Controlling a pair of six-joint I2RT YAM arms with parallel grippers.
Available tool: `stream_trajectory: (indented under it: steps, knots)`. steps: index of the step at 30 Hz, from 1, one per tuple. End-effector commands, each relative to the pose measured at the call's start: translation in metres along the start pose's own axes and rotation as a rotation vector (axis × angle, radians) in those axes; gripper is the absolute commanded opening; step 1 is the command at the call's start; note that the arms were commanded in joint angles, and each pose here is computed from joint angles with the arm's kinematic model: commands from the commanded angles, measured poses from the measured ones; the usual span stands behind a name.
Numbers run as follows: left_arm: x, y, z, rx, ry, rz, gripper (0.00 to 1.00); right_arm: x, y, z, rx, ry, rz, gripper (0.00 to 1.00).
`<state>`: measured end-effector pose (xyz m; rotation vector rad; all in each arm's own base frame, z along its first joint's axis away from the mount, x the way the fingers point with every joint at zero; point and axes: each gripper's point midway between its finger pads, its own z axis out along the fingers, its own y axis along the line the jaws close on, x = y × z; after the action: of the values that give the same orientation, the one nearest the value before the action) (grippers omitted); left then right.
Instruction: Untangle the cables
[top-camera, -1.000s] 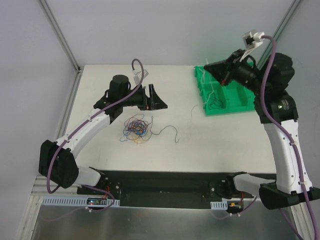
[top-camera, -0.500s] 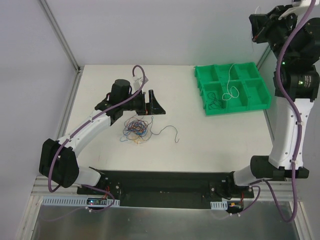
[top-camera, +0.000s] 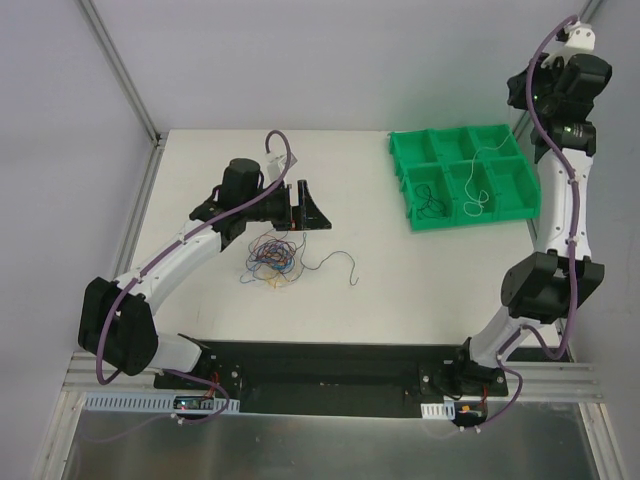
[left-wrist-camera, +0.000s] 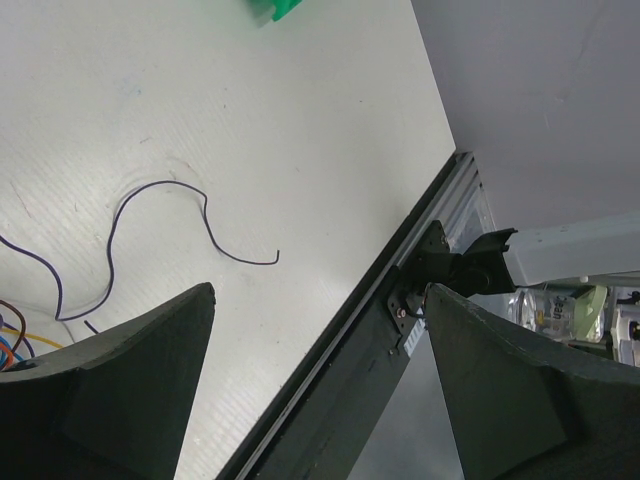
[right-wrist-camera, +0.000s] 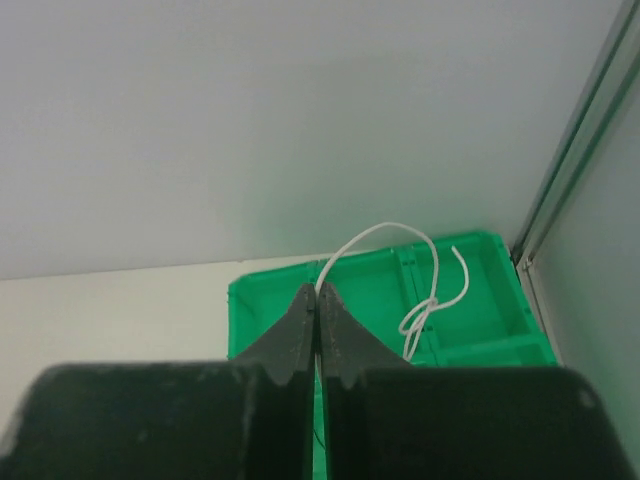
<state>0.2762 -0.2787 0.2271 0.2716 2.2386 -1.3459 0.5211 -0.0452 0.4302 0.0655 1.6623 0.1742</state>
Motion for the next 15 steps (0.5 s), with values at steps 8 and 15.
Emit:
stream_trajectory:
  steps: [8,15]
  knots:
    - [-0.005,-0.011,-0.010,0.012,-0.031,0.060,0.85,0.047,-0.007,0.012,-0.017,0.046,0.069,0.00]
    - [-0.006,-0.014,-0.016,0.008,-0.030,0.050,0.85,0.135,-0.020,0.018,0.007,0.184,0.116,0.00]
